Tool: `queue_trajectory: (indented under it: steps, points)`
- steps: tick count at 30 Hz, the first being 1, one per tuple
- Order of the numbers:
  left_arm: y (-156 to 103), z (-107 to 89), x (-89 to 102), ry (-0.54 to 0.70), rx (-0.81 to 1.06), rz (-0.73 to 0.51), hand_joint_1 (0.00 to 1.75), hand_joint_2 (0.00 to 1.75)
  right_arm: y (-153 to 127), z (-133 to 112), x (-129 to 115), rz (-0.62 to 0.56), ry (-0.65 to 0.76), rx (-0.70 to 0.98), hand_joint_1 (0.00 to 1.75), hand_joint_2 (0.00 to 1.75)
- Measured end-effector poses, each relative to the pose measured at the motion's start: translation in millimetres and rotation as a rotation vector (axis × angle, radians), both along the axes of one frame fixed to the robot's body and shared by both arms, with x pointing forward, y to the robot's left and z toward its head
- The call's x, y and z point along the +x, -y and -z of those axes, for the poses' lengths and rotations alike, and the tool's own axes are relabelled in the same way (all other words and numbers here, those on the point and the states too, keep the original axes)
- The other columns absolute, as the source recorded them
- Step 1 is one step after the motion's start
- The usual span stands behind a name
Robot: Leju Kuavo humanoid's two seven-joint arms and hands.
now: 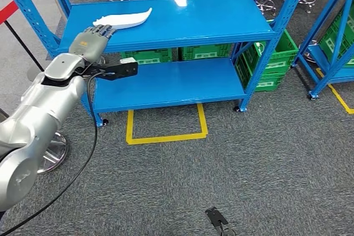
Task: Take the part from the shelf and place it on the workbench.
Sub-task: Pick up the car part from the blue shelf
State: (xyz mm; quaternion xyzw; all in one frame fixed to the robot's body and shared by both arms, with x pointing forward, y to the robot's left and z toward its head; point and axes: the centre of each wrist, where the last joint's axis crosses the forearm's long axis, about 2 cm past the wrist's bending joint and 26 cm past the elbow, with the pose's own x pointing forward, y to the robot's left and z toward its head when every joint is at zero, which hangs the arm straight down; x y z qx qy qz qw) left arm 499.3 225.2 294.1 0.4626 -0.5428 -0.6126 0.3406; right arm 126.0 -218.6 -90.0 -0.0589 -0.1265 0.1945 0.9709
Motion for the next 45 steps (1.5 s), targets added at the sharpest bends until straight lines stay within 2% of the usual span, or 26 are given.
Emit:
queue_trajectory:
  steps: [5,11,15,25,32,42,45]
  points:
    - [4.1,6.1,-2.1,-0.005,-0.016,-0.02,0.0,1.75,-0.8,-0.1,-0.1,-0.002,-0.001,0.0,0.0,1.75]
    - [13.6,33.8,-11.9,-0.011,-0.057,-0.072,0.0,1.75,-1.4,0.0,-0.7,-0.002,-0.009,-0.004,0.0,1.75]
    - [16.1,43.7,-15.6,-0.028,-0.062,-0.08,0.0,1.75,-1.5,0.2,-1.6,-0.002,-0.012,-0.007,0.0,1.75]
    - [16.6,46.8,-16.7,-0.03,-0.063,-0.086,0.0,1.75,-1.3,0.2,-1.6,-0.004,-0.012,-0.01,0.0,1.75]
    - [35.9,49.7,-21.2,-0.052,-0.074,-0.059,0.0,1.75,-0.8,1.0,-4.4,0.016,-0.007,-0.004,0.0,1.75]
    - [42.6,50.7,-22.9,-0.057,-0.079,-0.047,0.0,1.75,-0.6,1.5,-6.0,0.021,-0.01,-0.004,0.0,1.75]
    - [44.8,51.4,-23.7,-0.059,-0.081,-0.044,0.0,0.44,-0.6,1.5,-6.1,0.018,-0.01,-0.005,0.0,1.75]
